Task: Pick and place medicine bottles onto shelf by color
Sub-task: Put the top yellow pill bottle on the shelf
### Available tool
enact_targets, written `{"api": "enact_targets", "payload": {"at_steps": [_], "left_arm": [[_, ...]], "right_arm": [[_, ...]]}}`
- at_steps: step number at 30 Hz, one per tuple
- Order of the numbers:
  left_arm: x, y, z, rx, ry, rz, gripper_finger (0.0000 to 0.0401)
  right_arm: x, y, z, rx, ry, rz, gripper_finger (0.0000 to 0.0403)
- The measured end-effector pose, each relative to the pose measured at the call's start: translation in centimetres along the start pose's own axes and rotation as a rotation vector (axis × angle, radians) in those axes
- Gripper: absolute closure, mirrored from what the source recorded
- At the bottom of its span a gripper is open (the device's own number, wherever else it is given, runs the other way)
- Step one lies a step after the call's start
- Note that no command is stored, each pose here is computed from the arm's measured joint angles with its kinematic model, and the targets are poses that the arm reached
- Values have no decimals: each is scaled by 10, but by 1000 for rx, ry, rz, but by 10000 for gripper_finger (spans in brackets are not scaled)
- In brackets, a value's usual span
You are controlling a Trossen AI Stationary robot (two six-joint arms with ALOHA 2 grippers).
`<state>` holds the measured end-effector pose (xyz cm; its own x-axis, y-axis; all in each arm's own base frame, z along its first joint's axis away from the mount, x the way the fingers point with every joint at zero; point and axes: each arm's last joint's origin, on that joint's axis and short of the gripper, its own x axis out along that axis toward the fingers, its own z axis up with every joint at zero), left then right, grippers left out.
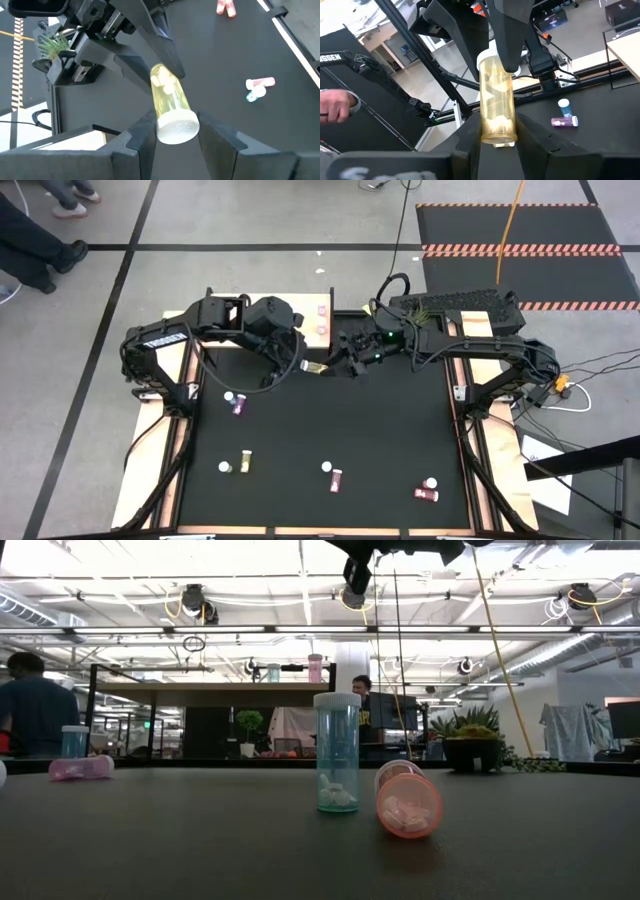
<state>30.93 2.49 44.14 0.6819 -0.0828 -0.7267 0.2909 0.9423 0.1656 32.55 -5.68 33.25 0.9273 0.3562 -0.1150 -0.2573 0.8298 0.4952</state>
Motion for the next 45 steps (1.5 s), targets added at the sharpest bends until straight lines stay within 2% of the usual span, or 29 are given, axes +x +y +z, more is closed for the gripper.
{"api": "enact_targets", "payload": {"at_steps": [6, 9, 15, 20, 26, 34, 41, 45], "left_arm": [[0, 3, 4, -64, -42, 35, 248], [-4, 3, 4, -116, -43, 58, 216], [-16, 6, 2, -260, -60, 139, 150], [-39, 10, 9, -340, -231, 182, 123], [-60, 13, 25, -313, -474, 220, 129], [-47, 17, 40, -220, -583, 110, 154], [-42, 20, 42, -195, -593, 117, 153], [-44, 20, 44, -191, -615, 123, 175]], "right_arm": [[0, 1, 2, -15, -22, 5, 305], [0, 2, 5, -53, -64, 23, 307], [-5, 6, 10, -132, -254, 122, 306], [-14, 2, 7, -162, -371, 162, 306], [-22, 4, 9, -213, -474, 212, 306], [-25, 7, 11, -235, -515, 239, 306], [-27, 9, 14, -252, -545, 258, 306], [-28, 11, 15, -262, -556, 265, 306]]}}
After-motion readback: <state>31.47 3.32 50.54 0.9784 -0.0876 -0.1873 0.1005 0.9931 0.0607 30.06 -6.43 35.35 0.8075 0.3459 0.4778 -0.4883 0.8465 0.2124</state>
